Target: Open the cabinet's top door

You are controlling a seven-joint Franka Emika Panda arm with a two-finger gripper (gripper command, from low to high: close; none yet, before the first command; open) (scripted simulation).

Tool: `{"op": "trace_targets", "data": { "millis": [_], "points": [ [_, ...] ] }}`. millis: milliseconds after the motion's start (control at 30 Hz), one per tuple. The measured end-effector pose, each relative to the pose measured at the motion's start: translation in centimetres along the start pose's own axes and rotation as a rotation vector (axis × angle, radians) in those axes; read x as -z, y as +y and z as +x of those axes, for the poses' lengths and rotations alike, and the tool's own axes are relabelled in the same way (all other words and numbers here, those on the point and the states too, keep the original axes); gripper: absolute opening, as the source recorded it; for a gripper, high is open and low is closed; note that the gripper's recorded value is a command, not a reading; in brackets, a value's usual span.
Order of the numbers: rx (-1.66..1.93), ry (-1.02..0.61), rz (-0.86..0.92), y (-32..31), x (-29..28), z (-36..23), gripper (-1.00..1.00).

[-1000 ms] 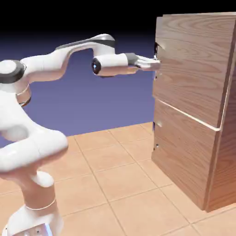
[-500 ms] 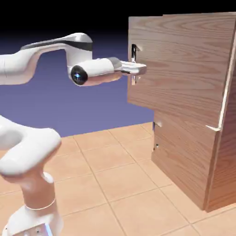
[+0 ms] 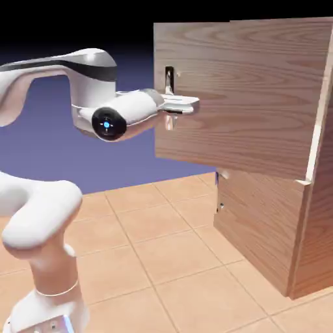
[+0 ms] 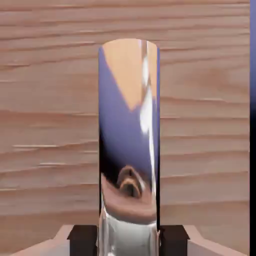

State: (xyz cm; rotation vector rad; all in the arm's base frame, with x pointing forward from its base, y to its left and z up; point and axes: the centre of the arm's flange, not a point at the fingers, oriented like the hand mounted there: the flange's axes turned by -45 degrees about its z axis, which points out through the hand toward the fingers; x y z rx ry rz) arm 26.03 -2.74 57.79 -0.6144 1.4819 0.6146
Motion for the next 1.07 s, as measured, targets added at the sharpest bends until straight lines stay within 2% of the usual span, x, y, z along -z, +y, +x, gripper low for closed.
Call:
{"op": "trace_targets", "data": {
  "millis": [633,1067],
  "points": [
    [0.000,0.000,-0.467,-10.4,14.6,0.0,-1.00],
    [0.000,0.000,-0.726,-18.8,20.1,0.0,-1.00]
  ]
}}
